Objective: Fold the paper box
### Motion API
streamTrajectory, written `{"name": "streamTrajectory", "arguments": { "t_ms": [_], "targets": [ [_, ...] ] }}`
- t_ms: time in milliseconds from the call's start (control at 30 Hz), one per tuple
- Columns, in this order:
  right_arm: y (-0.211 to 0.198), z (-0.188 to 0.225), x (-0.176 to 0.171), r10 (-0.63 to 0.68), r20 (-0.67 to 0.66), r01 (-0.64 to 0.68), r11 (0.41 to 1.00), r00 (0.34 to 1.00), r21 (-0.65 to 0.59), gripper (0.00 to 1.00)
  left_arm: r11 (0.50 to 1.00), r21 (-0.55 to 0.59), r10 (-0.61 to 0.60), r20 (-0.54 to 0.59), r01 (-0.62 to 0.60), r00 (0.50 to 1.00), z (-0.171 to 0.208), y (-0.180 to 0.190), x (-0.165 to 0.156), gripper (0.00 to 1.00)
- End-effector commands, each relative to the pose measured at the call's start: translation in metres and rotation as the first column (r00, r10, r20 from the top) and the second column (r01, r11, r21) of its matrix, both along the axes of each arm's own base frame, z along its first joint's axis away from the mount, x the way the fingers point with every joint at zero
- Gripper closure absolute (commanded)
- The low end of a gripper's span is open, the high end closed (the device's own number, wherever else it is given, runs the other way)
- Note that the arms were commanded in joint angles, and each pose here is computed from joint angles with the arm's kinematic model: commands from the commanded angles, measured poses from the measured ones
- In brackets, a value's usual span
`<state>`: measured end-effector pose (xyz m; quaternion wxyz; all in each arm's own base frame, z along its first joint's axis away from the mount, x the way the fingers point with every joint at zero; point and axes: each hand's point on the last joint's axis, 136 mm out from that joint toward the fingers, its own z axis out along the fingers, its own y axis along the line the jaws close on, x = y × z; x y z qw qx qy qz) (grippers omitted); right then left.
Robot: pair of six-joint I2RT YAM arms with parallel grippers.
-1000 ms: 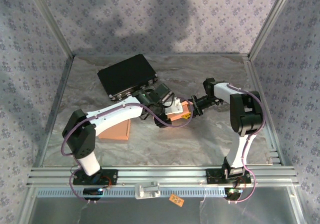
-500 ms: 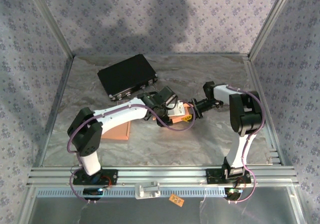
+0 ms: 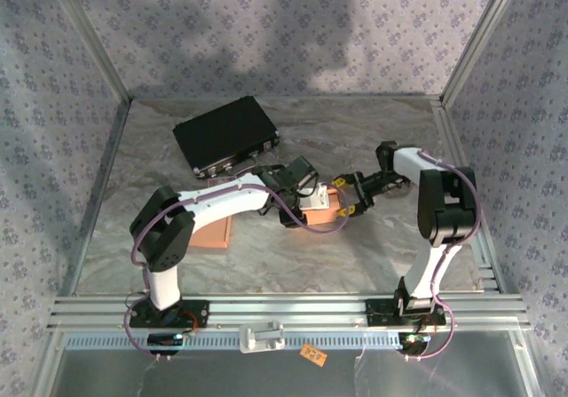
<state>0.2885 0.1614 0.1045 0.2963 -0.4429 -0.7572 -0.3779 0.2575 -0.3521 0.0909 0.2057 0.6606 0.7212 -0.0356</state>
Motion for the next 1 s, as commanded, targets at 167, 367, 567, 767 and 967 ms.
{"name": "streamTrajectory", "arguments": {
  "t_ms": [167, 367, 567, 767, 967],
  "targets": [
    [-0.083, 0.088, 0.025, 0.226, 0.528, -0.004, 0.922, 0.819, -0.388, 0.36, 1.000, -0.019, -0.003, -0.012, 0.003, 1.000, 0.010, -0.007, 0.000, 0.38],
    [-0.076, 0.104, 0.027, 0.710, 0.637, 0.050, 0.655, 0.301, -0.754, 0.52, 0.999, -0.045, 0.030, -0.026, -0.031, 0.999, 0.014, -0.012, 0.001, 0.40],
    [-0.059, 0.074, 0.008, 0.830, 0.550, -0.030, 0.554, 0.093, -0.832, 0.58, 0.999, -0.050, 0.020, -0.024, -0.021, 1.000, 0.016, -0.012, 0.000, 0.42],
    [-0.037, 0.056, 0.005, 0.874, 0.483, -0.177, 0.469, -0.044, -0.865, 0.58, 0.998, -0.058, 0.026, -0.027, -0.028, 0.999, 0.017, -0.013, 0.001, 0.52],
    [-0.021, 0.056, 0.010, 0.889, 0.431, -0.228, 0.393, -0.151, -0.891, 0.56, 0.998, -0.061, 0.024, -0.028, -0.025, 0.999, 0.019, -0.015, 0.002, 0.52]
  ]
}}
